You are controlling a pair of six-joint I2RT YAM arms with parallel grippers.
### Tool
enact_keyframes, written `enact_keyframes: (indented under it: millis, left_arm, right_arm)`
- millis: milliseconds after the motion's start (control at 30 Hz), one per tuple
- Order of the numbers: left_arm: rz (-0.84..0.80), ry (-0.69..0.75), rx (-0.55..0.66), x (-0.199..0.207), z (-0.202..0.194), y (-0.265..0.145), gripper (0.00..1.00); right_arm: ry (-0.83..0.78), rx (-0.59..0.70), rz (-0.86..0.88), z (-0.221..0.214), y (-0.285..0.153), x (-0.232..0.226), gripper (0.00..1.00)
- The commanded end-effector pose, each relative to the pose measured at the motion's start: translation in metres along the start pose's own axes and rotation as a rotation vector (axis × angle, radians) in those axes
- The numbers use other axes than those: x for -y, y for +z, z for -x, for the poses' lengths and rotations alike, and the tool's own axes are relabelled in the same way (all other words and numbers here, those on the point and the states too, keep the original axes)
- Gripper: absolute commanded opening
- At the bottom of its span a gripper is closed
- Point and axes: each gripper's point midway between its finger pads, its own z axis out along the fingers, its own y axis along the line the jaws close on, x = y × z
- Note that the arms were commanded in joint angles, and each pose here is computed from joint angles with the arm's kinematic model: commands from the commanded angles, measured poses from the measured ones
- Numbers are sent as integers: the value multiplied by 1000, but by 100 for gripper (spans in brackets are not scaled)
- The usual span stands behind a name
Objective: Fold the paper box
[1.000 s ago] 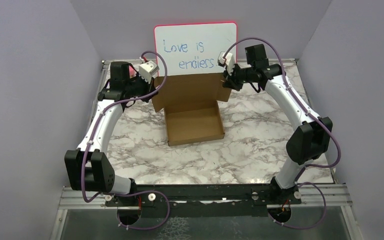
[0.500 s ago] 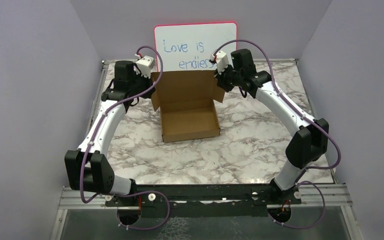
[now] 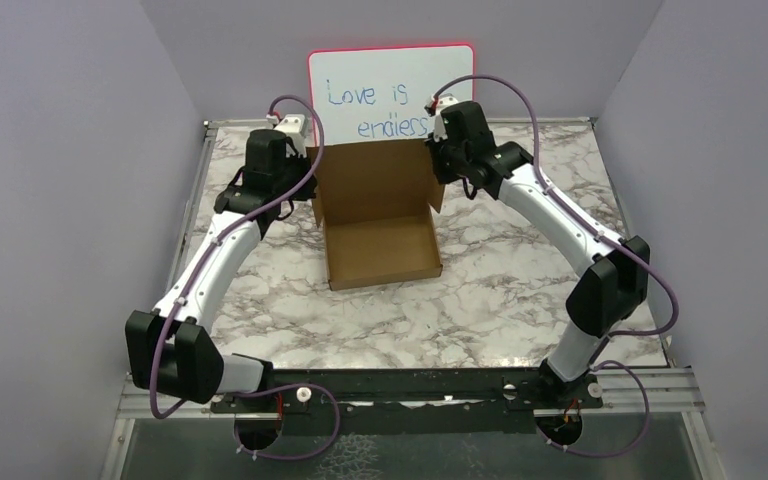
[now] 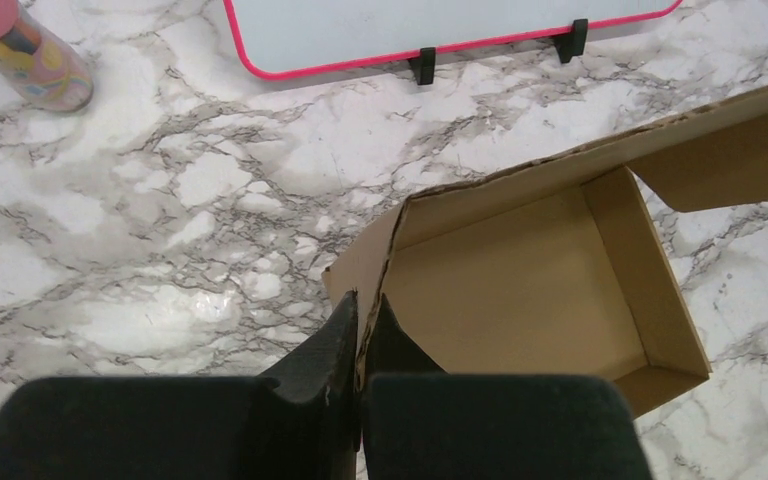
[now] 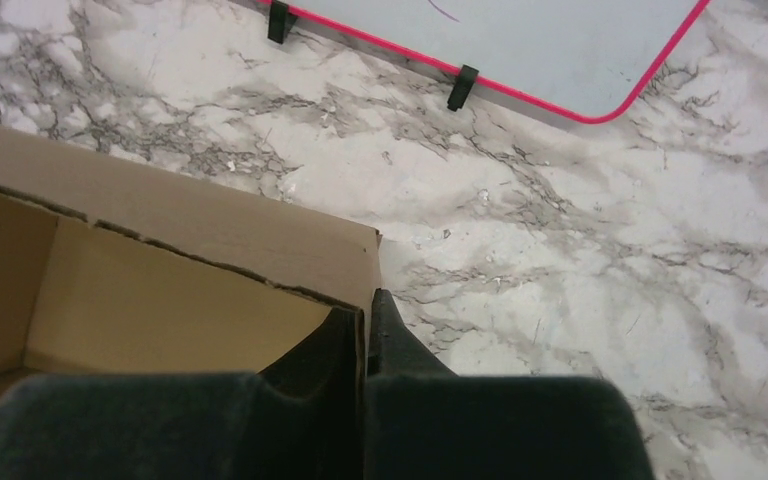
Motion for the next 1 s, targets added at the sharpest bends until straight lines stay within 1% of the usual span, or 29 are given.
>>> enact_keyframes:
  millis: [0,233,400,500,667,733,800,967]
  left_arm:
    - [-44,-122,124,23,21,-11,3]
    - [-43,-174,150,32,18,-7,5]
    - [-37,-192,202,45,25,-7,7]
    - [-41,-195,206,51,24,-6,9]
    - [-22,-202,216,48,22,-5,11]
    - [-14,-206,223,46,21,-5,12]
    - [-11,-204,223,45,19,-4,18]
    - [57,-160,236,32,20,-12,38]
  right_arm:
    - [182,-81,-82,-16,2,-9,1]
    - [316,-85,-141,-23,-1,-16,1]
    - [386,-79,-187,-22,-4,-17,1]
    - [408,-70,-220,-22,-6,-15,1]
    - [413,-34,-258,-21,-10,-8,1]
    - [411,-14,-247,-19,-11,-8,1]
    - [410,0,-230,-17,-11,-10,2]
    - [365,21,-236,-14,-14,-5,7]
